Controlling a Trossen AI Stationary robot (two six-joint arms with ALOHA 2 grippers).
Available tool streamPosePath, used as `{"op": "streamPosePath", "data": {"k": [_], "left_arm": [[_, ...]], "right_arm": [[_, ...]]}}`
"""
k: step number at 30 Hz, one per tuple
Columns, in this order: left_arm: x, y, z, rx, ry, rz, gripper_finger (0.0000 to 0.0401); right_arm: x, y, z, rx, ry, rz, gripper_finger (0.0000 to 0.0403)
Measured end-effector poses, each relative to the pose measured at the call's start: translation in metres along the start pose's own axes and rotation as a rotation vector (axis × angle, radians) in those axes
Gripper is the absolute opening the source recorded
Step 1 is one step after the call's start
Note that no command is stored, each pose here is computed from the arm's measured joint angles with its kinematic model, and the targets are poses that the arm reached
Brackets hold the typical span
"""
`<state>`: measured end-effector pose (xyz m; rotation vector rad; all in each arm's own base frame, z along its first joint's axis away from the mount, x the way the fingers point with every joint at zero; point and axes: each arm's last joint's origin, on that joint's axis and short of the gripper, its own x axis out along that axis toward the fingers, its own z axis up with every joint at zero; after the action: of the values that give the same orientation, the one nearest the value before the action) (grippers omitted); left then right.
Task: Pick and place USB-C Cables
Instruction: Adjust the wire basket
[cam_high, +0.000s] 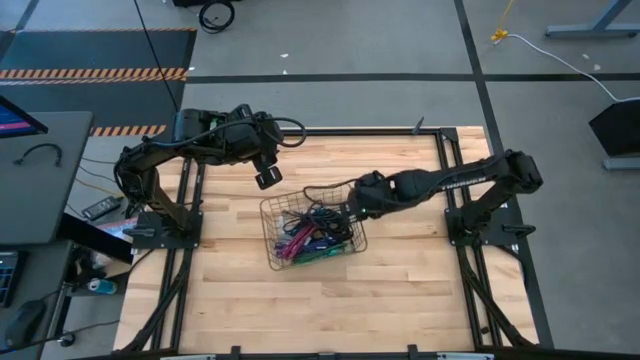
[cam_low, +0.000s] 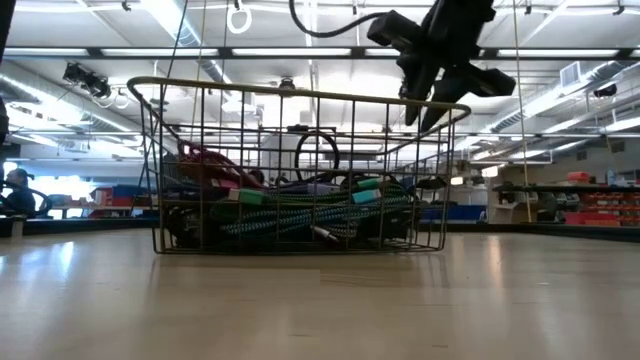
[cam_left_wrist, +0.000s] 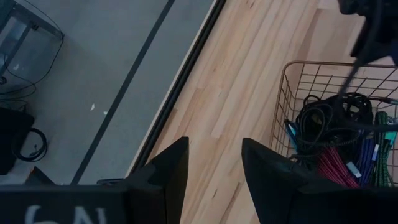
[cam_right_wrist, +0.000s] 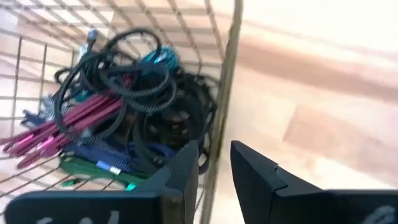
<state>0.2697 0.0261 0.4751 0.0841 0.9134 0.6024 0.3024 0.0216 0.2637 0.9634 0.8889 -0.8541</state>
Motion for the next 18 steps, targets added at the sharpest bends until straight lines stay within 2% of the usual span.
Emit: {"op": "streamPosePath", "data": {"k": [8, 11, 14, 18], "left_arm": [[0.000, 0.000, 0.000, -0.002, 0.000, 0.000, 0.0155], [0.000, 0.000, 0.000, -0.014, 0.000, 0.000, 0.0155], [0.000, 0.000, 0.000, -0.027, 0.000, 0.000, 0.0156], [0.000, 0.000, 0.000, -0.033, 0.000, 0.000, 0.0156]], "right_arm": [[-0.008, -0.010, 0.025, -0.081, 0.011, -0.097, 0.0097], [-0.011, -0.010, 0.040, -0.136, 0.033, -0.069, 0.0069], [-0.014, -0.008, 0.056, -0.229, -0.001, -0.017, 0.0015], [-0.015, 0.000, 0.085, -0.322, -0.094, 0.141, 0.0005]]}}
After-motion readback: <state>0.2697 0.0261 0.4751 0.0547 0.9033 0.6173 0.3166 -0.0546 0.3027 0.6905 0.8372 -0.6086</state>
